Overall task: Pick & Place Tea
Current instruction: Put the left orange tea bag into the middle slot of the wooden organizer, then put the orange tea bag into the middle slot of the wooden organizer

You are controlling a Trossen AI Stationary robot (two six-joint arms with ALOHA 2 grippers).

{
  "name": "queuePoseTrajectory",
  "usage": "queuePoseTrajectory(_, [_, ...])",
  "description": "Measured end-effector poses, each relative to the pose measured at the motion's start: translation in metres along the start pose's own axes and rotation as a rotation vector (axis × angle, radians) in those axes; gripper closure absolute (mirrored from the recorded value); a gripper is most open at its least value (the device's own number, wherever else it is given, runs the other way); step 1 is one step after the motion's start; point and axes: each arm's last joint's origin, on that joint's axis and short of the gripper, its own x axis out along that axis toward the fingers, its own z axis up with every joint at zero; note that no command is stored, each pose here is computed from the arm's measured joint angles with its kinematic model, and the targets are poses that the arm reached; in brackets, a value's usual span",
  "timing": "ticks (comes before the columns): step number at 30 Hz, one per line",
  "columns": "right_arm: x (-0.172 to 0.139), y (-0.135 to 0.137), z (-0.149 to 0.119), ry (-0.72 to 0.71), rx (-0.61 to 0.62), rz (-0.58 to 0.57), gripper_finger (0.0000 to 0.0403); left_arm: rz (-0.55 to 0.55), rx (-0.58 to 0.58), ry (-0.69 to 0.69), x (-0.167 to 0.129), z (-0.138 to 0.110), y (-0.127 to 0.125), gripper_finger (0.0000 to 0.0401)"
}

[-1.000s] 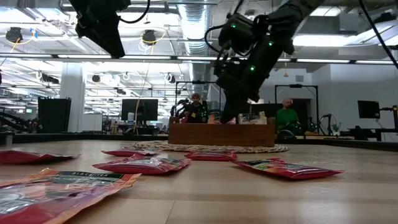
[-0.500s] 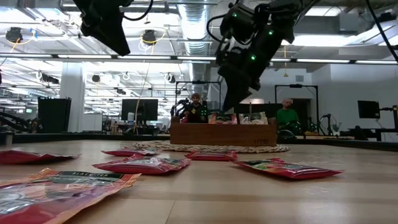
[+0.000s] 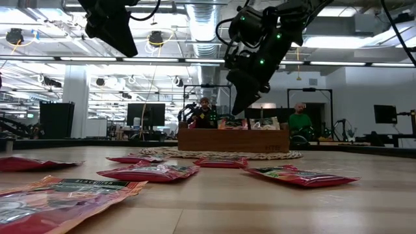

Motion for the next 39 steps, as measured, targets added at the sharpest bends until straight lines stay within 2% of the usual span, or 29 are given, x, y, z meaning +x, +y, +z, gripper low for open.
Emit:
queuePoseTrajectory(9, [0.029, 0.01, -0.009, 0.069, -0.009, 0.007, 0.0403, -0.01, -0.001, 0.002, 0.0, 0.0, 0.0, 0.0277])
queuePoseTrajectory(15, [0.027, 0.01, -0.007, 0.062, -0.007, 0.004, 0.0403, -0.026, -0.003, 0.01, 0.0, 0.0, -0.001, 0.0277])
queuePoseTrajectory(23, [0.004, 0.013, -0.001, 0.013, -0.029, 0.028, 0.0403, -0.03, -0.006, 0.006, 0.0, 0.001, -0.001, 0.0277])
queuePoseTrajectory(29, [0.003, 0.011, 0.001, 0.013, -0.034, 0.022, 0.0403, -0.038, 0.0, -0.008, 0.0, 0.002, -0.002, 0.0277])
queuePoseTrajectory(32, [-0.013, 0.008, 0.011, 0.017, -0.047, 0.025, 0.0403, -0.038, 0.0, -0.007, 0.0, 0.002, -0.002, 0.0277])
queuePoseTrajectory(35, [-0.05, 0.002, 0.026, 0.028, -0.056, 0.043, 0.0403, -0.059, -0.002, 0.006, 0.0, 0.002, -0.003, 0.0277])
queuePoseTrajectory(37, [-0.079, -0.002, 0.031, 0.065, -0.076, 0.118, 0.0403, -0.094, -0.014, 0.029, 0.0, 0.001, -0.004, 0.0277])
queuePoseTrajectory(39, [-0.111, -0.005, 0.024, 0.131, -0.132, 0.274, 0.0403, -0.128, -0.023, 0.054, 0.001, 0.0, -0.006, 0.0277])
